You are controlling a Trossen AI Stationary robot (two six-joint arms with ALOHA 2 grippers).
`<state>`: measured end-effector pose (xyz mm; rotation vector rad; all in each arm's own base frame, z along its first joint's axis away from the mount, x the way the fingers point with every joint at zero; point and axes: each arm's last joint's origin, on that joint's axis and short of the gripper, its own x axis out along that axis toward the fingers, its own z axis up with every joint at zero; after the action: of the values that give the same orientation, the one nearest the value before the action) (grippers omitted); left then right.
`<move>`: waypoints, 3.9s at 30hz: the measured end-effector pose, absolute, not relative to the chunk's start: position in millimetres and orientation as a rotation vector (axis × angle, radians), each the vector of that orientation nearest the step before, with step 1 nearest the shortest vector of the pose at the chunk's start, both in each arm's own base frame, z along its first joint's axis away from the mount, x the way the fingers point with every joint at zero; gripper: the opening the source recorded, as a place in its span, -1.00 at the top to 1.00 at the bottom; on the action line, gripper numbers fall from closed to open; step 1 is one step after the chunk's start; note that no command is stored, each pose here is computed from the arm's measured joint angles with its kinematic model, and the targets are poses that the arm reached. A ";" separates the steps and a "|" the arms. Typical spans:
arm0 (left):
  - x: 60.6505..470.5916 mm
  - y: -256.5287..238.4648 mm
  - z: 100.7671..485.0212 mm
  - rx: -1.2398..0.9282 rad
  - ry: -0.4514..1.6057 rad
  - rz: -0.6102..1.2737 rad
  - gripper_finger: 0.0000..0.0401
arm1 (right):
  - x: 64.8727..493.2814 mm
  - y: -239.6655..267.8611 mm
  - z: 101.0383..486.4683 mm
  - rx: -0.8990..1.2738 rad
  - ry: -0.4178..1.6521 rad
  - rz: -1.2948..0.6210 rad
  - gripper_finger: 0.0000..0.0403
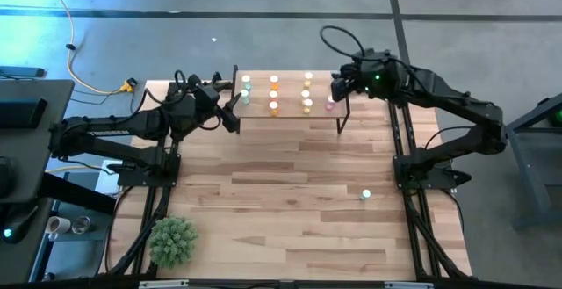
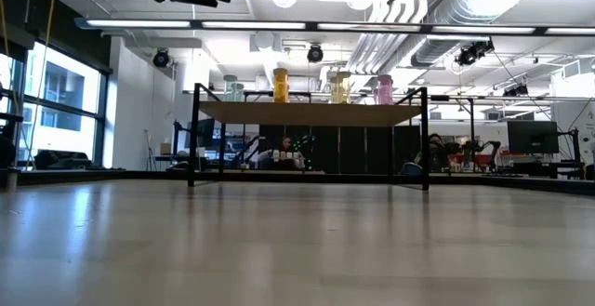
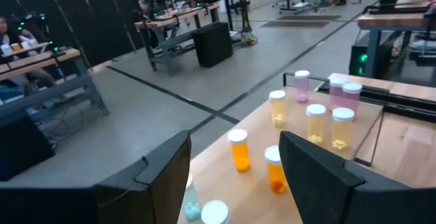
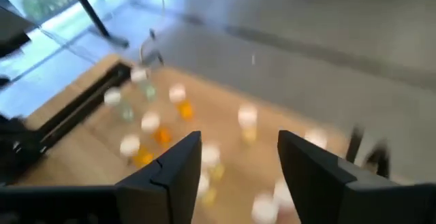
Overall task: Pick and place medicine bottles onto shelf by color
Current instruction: Adjust the violet pill bottle on the shelf
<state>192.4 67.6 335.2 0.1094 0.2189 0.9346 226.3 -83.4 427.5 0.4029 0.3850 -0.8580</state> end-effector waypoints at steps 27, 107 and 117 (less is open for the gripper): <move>189.0 76.6 334.6 0.115 0.233 0.975 -0.05 | 272.3 -94.9 349.7 0.947 0.670 -1.095 0.05; 188.8 76.5 334.0 0.211 0.291 0.962 -0.05 | 282.7 -97.7 323.3 0.804 0.808 -1.242 0.46; 188.8 76.5 334.0 0.211 0.291 0.962 -0.05 | 281.8 -97.1 322.7 0.771 0.853 -1.215 0.46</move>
<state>188.8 76.5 334.0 0.2111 0.2914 0.9622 281.8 -97.1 322.7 0.7706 0.8530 -1.2147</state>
